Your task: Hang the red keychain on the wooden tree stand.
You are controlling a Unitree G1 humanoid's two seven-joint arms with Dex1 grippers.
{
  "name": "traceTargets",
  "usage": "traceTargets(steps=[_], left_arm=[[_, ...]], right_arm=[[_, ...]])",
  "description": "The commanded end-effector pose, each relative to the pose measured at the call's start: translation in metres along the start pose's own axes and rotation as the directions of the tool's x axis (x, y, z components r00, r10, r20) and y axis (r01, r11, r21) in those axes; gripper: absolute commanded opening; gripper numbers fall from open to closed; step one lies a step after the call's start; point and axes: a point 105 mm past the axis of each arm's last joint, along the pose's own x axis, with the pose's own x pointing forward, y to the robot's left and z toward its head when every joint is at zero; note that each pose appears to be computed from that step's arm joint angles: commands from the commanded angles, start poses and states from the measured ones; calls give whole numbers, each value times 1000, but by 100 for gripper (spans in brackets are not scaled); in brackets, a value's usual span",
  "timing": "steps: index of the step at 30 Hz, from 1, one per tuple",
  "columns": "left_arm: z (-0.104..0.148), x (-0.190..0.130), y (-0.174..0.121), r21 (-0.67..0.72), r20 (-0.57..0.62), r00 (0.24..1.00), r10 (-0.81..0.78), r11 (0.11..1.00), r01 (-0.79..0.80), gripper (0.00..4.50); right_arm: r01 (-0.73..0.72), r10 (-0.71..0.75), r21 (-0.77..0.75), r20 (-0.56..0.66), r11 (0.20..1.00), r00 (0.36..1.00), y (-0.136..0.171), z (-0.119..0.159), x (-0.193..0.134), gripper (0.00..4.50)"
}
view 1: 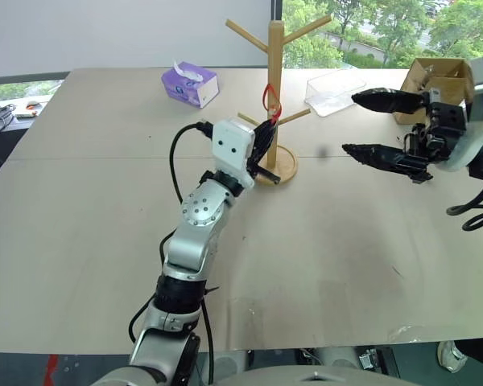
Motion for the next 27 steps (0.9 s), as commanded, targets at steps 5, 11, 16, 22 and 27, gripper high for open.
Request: traceTargets(steps=[5,11,16,22,27], left_arm=[[10,8,0,-3,54,998,6,1000,-6,178],[7,3,3,-2,46,999,28,1000,-28,438],[-6,-16,20,-24,3,990,139,990,-139,438],[-37,-54,52,-6,-113,940,322,946,-324,438],[-53,-80,81,71,-160,875,457,889,-452,438]], right_arm=[[25,-24,-90,19,996,1000,2,14,-3,450],[32,-30,-85,17,996,999,3,10,-4,450],[116,-116,-45,8,992,993,-5,-9,-6,450],[450,-450,35,-11,892,893,-36,-69,-21,450],[719,-717,52,-50,694,696,-59,-122,-41,450]])
